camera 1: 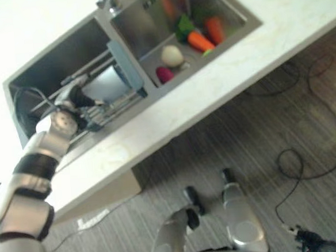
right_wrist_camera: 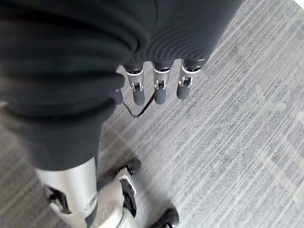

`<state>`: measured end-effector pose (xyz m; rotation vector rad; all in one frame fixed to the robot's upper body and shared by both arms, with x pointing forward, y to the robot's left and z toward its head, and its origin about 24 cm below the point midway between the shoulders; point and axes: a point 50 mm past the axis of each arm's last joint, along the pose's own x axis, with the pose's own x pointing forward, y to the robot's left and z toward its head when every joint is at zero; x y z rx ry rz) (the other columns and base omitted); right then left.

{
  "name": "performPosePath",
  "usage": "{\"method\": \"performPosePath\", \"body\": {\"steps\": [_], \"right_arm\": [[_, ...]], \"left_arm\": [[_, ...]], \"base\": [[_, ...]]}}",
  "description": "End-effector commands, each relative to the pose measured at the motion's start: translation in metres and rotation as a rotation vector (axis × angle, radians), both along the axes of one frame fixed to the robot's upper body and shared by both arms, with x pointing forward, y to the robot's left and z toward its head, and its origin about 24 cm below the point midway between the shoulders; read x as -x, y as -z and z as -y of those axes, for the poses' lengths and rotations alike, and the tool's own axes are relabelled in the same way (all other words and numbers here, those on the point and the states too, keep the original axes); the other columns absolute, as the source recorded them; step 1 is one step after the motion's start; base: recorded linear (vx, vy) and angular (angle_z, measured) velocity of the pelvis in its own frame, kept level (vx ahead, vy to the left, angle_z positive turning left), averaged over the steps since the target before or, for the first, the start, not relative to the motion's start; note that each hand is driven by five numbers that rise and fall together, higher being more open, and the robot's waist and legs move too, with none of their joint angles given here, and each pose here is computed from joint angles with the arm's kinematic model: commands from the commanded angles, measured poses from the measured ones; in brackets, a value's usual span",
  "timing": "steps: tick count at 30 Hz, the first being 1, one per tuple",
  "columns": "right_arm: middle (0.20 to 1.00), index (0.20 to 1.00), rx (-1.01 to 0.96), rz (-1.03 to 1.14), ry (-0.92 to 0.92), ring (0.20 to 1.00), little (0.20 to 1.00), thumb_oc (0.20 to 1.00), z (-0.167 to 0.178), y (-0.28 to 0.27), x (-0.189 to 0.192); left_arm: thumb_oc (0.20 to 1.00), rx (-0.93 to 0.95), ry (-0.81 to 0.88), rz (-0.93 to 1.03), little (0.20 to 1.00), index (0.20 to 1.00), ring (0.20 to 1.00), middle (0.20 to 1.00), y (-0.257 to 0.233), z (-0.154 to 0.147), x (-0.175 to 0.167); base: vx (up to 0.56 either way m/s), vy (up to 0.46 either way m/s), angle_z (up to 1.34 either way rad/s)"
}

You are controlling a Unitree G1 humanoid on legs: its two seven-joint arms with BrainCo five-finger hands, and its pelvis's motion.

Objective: Place the dishes in the dishwasher.

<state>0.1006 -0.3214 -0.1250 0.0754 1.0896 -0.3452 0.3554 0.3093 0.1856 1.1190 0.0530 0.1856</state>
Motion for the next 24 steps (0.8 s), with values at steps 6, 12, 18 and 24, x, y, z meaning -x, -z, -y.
{"method": "performPosePath", "body": {"steps": [6,12,18,24], "right_arm": [[1.0,1.0,-0.015,0.001,0.06,1.0,1.0,1.0,-0.002,0.001,0.007],[1.0,1.0,-0.007,0.012,0.067,1.0,1.0,1.0,0.004,-0.002,0.005],[1.0,1.0,-0.011,0.009,0.067,1.0,1.0,1.0,0.0,0.0,0.007],[1.0,1.0,-0.019,0.013,0.072,1.0,1.0,1.0,-0.001,0.0,0.007]], "left_arm": [[1.0,-0.125,0.076,-0.034,1.0,1.0,1.0,1.0,-0.026,0.002,-0.004],[1.0,-0.143,0.108,-0.013,1.0,1.0,1.0,1.0,-0.036,0.008,-0.005],[1.0,-0.141,0.05,0.113,1.0,1.0,1.0,1.0,-0.05,0.002,-0.002],[1.0,-0.165,0.044,0.11,1.0,1.0,1.0,1.0,-0.051,0.001,-0.001]], "base": [[-0.05,-0.02,0.04],[0.0,0.002,0.01],[0.0,-0.004,0.02],[0.0,0.0,0.0]]}}
